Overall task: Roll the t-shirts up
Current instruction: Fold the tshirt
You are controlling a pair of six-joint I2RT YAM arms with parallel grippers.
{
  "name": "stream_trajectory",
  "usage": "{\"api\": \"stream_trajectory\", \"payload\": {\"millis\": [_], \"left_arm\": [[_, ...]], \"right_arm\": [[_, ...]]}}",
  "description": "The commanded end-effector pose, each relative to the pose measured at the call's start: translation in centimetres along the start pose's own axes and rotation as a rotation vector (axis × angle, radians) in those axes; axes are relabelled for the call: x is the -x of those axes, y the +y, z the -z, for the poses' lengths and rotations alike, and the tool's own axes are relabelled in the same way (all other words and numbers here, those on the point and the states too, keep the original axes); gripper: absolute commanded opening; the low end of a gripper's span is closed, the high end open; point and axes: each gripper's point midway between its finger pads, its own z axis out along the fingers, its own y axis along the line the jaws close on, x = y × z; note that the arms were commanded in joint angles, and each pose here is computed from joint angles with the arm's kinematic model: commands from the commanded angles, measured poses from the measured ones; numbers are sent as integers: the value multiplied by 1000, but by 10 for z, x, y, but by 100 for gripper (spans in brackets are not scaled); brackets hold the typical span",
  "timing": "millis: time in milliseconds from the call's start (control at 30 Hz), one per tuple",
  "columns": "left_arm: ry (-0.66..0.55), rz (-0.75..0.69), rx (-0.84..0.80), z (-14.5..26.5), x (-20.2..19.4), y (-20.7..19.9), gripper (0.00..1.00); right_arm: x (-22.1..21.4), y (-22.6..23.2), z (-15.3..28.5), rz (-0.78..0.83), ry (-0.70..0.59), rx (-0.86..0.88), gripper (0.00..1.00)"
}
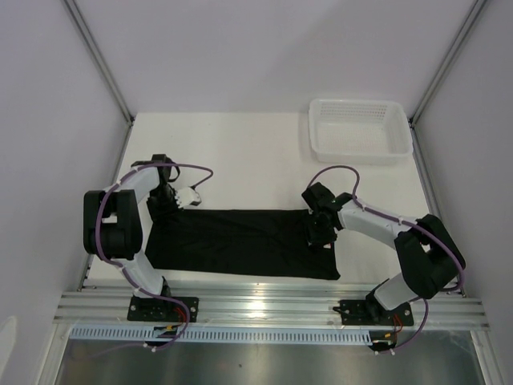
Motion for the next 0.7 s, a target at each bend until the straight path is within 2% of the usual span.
{"api": "stream_trajectory", "payload": {"millis": [0, 167, 267, 400, 500, 533, 633, 667], "left_arm": [[-19, -28, 30, 22, 3, 6, 40], [10, -60, 16, 43, -9, -5, 43], [63, -76, -9, 55, -21, -15, 45], [115, -44, -57, 63, -32, -27, 45], [100, -22, -67, 66, -31, -31, 45], [96, -9, -57, 67, -31, -30, 45], [73, 36, -1, 69, -27, -20, 45], [61, 55, 24, 69, -24, -15, 45]], "right_arm": [[-2, 5, 2, 0, 4, 17, 47], [4, 12, 30, 27, -52, 71, 54], [26, 27, 54, 62, -167, 151, 55], [64, 50, 63, 104, -292, 244, 52], [93, 59, 51, 107, -331, 247, 30], [102, 60, 49, 102, -343, 246, 17], [114, 57, 24, 84, -327, 221, 1], [119, 57, 19, 81, -336, 220, 0]]}}
